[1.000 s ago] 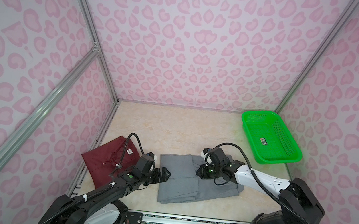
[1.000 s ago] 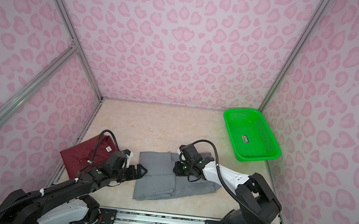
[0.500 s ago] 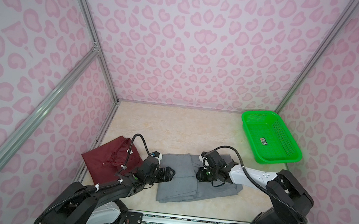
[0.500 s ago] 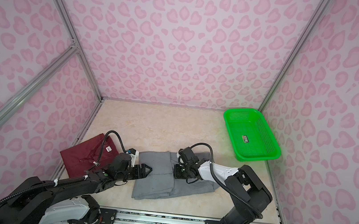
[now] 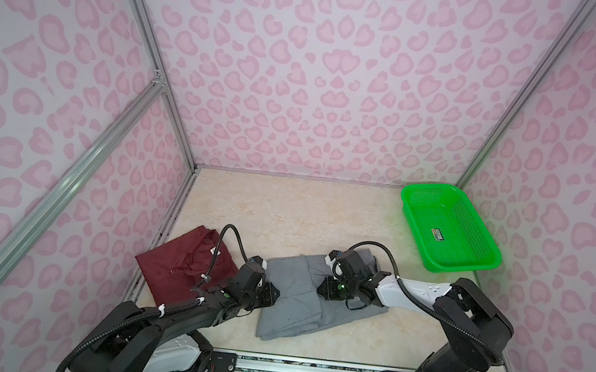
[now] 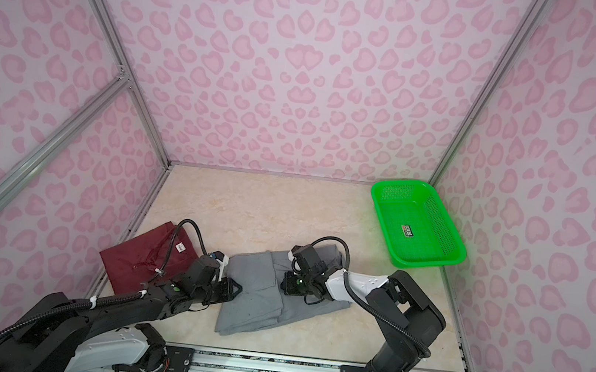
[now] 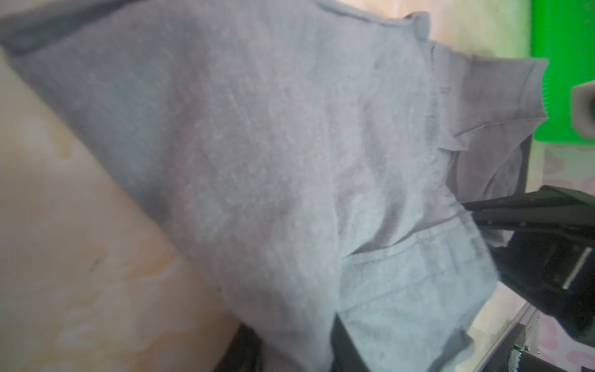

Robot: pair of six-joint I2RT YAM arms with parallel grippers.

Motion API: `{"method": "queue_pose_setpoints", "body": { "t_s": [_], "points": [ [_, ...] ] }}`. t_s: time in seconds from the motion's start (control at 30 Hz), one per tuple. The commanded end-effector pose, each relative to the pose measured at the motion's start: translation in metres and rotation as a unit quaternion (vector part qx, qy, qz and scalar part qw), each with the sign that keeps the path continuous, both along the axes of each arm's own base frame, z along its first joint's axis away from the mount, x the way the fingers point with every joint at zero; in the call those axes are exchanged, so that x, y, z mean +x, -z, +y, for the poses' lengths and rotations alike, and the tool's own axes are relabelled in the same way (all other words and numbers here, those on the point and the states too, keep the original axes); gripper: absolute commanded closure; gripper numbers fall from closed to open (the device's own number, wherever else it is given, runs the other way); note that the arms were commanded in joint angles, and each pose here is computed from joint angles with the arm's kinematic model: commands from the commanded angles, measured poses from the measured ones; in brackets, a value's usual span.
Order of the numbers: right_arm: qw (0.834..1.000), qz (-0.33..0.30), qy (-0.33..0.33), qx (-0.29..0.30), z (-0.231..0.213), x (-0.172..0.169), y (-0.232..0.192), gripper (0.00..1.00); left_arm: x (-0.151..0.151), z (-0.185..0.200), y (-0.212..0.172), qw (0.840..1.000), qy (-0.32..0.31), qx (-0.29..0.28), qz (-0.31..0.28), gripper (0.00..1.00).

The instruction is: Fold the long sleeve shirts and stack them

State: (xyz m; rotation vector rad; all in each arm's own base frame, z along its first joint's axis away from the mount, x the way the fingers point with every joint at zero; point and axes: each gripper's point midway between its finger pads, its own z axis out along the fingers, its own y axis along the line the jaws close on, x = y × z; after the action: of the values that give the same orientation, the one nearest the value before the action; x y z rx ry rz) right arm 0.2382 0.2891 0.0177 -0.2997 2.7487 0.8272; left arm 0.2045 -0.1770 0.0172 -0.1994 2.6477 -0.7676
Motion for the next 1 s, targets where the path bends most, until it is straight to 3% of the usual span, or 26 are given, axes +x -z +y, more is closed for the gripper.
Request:
{"method": "queue_pose_setpoints", "body": {
  "t_s": [0.0,0.17,0.23,0.57,0.97],
  "points": [
    [0.998,0.041,0.007,-0.049,-0.018,-0.018,0.022,0.83,-0.022,0.021,0.014,0.997,-0.001,0.06,0.055,0.86],
    [0.998,0.041,0.002,-0.045,-0.01,-0.021,0.022,0.84,-0.014,0.022,-0.009,0.996,0.007,0.075,0.038,0.89],
    [0.998,0.041,-0.004,-0.044,-0.005,-0.024,0.022,0.84,-0.013,0.024,-0.016,0.996,0.008,0.085,0.038,0.96],
    [0.998,0.04,-0.023,-0.033,0.021,-0.031,0.023,0.84,-0.01,0.041,-0.061,0.988,0.007,0.151,0.044,0.96],
    [0.998,0.045,-0.029,-0.019,0.058,-0.036,0.03,0.85,-0.002,0.048,-0.089,0.966,0.043,0.24,0.091,0.96]
  ]
}}
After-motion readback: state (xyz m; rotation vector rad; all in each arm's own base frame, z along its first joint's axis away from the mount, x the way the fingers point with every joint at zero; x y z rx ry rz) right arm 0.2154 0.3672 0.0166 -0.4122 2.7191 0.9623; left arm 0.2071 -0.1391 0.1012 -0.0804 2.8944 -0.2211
